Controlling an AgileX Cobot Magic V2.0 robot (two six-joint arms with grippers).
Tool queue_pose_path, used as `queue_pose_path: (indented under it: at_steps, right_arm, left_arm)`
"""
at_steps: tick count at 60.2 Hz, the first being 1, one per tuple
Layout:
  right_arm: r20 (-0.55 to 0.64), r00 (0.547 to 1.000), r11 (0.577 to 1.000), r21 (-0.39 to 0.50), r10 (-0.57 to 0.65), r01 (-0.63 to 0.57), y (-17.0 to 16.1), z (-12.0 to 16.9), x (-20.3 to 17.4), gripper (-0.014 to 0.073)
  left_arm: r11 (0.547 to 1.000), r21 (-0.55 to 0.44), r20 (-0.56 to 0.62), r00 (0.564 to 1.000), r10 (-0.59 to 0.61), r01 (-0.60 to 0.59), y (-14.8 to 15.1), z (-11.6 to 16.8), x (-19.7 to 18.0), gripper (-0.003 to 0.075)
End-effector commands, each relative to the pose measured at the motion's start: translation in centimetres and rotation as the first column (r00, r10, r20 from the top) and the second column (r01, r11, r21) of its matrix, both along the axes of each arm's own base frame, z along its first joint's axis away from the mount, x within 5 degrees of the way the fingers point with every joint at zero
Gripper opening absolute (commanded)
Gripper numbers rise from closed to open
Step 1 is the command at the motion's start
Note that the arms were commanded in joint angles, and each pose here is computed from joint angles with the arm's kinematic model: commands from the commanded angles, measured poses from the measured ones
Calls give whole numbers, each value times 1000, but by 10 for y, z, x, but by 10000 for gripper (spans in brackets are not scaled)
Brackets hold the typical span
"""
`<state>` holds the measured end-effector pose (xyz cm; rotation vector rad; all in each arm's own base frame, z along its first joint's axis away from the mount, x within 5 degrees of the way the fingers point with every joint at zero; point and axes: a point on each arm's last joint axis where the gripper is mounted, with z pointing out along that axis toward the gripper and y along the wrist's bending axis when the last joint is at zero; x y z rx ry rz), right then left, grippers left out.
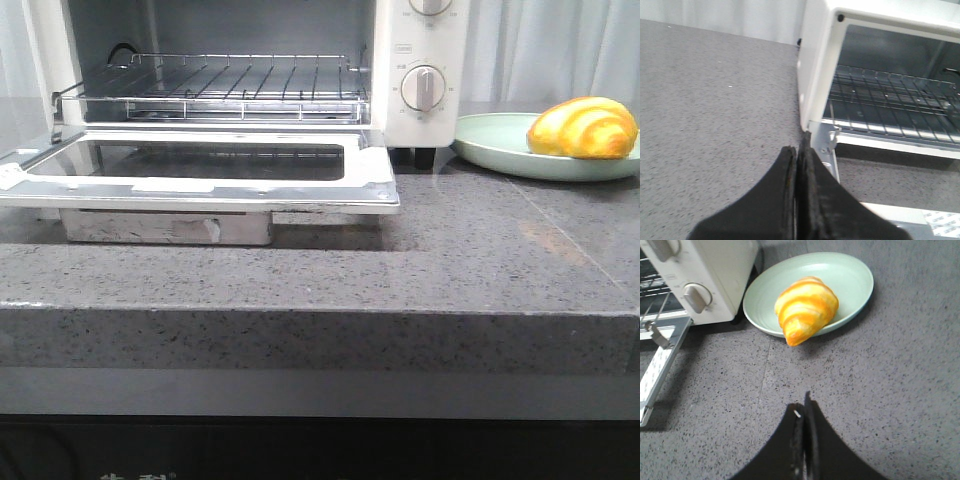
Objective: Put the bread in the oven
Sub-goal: 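Grasp the orange-striped croissant on the green plate with the right gripper and lift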
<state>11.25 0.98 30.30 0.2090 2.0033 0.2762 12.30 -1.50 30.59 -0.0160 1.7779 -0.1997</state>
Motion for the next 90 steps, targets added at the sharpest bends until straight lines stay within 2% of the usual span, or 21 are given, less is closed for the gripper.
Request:
queue_pose_path:
  at_steps: [1, 6, 10, 17, 20, 23, 35, 44, 54, 66, 72, 77, 82, 90]
  right_arm:
    - [68, 997, 998, 47, -33, 30, -1, 19, 21, -44]
    - [36, 999, 998, 51, -37, 35, 0, 23, 40, 18]
    - [24, 999, 998, 50, -39, 38, 0, 29, 56, 138]
    - [-11, 999, 998, 48, -39, 39, 1, 39, 89, 426]
    - [-18, 999, 998, 53, -42, 42, 1, 44, 104, 506]
    - [-28, 999, 997, 62, -46, 48, 1, 47, 118, 536]
    - [-96, 992, 988, 122, -83, 95, -6, 46, 175, 528]
    - [-189, 979, 981, 161, -77, 109, -7, 33, 213, 528]
    - [-322, 946, 982, 160, -43, 99, -4, 14, 231, 528]
    - [-378, 925, 984, 153, -28, 92, -4, 3, 235, 524]
    - [-375, 926, 984, 153, -28, 92, -4, 4, 235, 442]
    - [-367, 930, 984, 153, -28, 91, -4, 6, 236, 302]
    - [-349, 936, 984, 154, -31, 90, -4, 10, 235, 206]
    - [-306, 952, 986, 147, -26, 75, -4, 26, 226, 185]
  left_arm:
    - [1000, -9, 103, 994, 27, -26, 3, 12, -5, -20]
    - [1000, -3, 104, 994, 27, -27, 4, 12, -5, -20]
    - [1000, -3, 104, 994, 27, -27, 4, 12, -5, -20]
    - [1000, -3, 104, 994, 27, -27, 4, 12, -5, -20]
    - [1000, -3, 104, 994, 27, -27, 4, 12, -5, -20]
    - [1000, -3, 104, 994, 27, -27, 4, 12, -5, -20]
    - [1000, -3, 104, 994, 27, -27, 4, 12, -5, -20]
    - [1000, -3, 104, 994, 27, -27, 4, 12, -5, -20]
    - [1000, -3, 104, 994, 27, -27, 4, 12, -5, -20]
    - [1000, -3, 104, 994, 27, -27, 4, 12, -5, -20]
    - [1000, -3, 104, 994, 27, -27, 4, 12, -5, -20]
    - [1000, -3, 104, 994, 27, -27, 4, 12, -5, -20]
    - [1000, -3, 104, 994, 27, -27, 4, 12, -5, -20]
    - [1000, -3, 104, 994, 27, -27, 4, 12, -5, -20]
